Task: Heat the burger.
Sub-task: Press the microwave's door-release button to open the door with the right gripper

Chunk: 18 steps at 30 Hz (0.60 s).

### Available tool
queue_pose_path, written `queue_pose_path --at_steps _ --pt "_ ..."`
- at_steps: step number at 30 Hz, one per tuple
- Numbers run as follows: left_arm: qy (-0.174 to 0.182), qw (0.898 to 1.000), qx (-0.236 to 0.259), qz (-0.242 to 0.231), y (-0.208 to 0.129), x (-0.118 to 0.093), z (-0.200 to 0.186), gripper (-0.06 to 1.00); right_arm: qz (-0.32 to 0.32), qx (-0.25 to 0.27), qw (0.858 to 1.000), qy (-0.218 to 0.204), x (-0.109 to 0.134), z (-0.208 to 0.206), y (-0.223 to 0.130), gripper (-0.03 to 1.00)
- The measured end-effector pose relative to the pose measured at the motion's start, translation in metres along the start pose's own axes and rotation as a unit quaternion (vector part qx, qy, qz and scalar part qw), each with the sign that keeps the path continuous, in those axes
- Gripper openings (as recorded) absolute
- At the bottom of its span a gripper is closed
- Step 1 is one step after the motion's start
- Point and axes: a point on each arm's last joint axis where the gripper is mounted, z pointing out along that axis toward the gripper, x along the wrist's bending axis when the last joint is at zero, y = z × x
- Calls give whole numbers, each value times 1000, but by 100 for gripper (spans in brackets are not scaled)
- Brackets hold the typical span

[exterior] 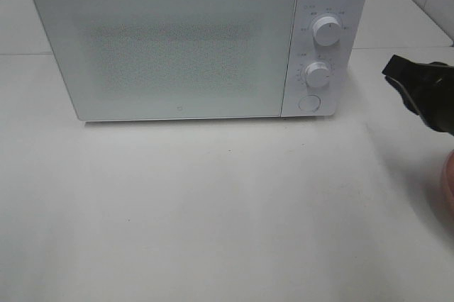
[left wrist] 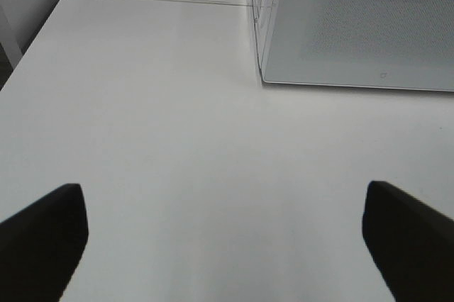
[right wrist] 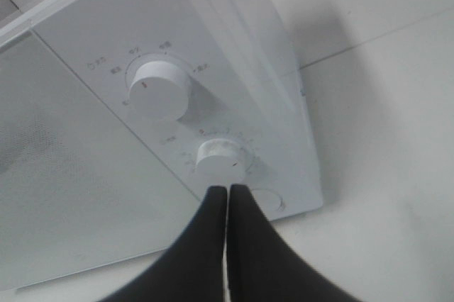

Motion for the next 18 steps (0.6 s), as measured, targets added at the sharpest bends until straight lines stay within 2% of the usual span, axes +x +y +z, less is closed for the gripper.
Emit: queue_pose_path --at_steps 1,3,6,8,10,11,12,13,14,15,16,17,18 --pt "0 1000 0 0 0 0 0 97 0 0 1000 0 0 0 0 0" --pt "0 1000 0 0 0 0 0 97 51 16 999 1 4 3 -10 0" --pt "0 1000 0 0 0 0 0 97 70 21 997 0 6 5 -14 0" --pt "0 1000 0 0 0 0 0 97 142 28 989 -10 9 9 -26 0" --pt "0 1000 0 0 0 0 0 97 160 28 987 -12 10 10 -29 0" --pt "0 1000 0 0 0 0 0 97 199 32 979 -19 11 13 -36 0" --pt "0 1000 0 0 0 0 0 97 199 32 979 -19 11 13 -36 0" --pt "0 1000 0 0 0 0 0 97 226 34 973 -23 11 14 -39 0" --pt "0 1000 0 0 0 0 0 97 279 39 959 -30 12 15 -46 0" --pt "0 1000 0 0 0 0 0 97 279 39 959 -30 12 15 -46 0" --pt "0 1000 0 0 0 0 0 97 309 41 950 -33 12 16 -49 0" --pt "0 1000 0 0 0 0 0 97 368 40 928 -39 12 18 -54 0" --pt "0 1000 0 0 0 0 0 97 368 40 928 -39 12 18 -54 0"
